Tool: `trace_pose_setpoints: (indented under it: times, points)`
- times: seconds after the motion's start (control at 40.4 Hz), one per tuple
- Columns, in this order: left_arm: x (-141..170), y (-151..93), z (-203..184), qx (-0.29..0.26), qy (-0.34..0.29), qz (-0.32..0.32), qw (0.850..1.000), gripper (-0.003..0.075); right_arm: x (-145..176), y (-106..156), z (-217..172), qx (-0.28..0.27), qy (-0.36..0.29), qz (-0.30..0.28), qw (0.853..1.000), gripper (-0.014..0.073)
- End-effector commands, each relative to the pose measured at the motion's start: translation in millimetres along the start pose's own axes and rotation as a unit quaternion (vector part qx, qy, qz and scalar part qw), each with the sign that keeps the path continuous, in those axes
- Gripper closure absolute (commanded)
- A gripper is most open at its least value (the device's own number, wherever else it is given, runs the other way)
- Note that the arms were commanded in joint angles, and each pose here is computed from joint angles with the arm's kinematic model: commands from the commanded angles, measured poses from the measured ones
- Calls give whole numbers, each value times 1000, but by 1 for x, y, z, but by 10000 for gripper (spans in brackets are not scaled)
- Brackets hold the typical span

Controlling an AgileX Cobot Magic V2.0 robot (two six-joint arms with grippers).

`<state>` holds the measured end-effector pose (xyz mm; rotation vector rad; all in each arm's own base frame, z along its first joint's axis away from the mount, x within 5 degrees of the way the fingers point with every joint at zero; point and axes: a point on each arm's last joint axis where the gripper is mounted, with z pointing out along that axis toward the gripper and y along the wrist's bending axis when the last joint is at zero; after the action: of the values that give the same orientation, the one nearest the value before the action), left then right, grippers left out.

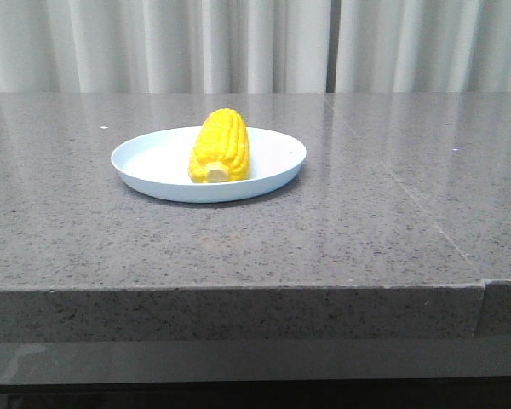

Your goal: Place corn on plate with both arms

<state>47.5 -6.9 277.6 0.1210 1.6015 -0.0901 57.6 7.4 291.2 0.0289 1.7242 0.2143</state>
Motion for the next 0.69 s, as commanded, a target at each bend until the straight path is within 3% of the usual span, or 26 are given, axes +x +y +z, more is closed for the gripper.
trace_pose_setpoints:
  times: [0.0,0.42,0.668]
  points:
    - [-1,2,-5,-20,-71,1,997,741,-15,2,-2,-2,-50,-14,999,663]
    - [72,6,9,-64,-37,-4,997,741,-13,1,-1,-1,-43,-14,999,663]
    - [71,6,9,-64,-35,-4,997,741,-13,1,-1,-1,-42,-14,999,663]
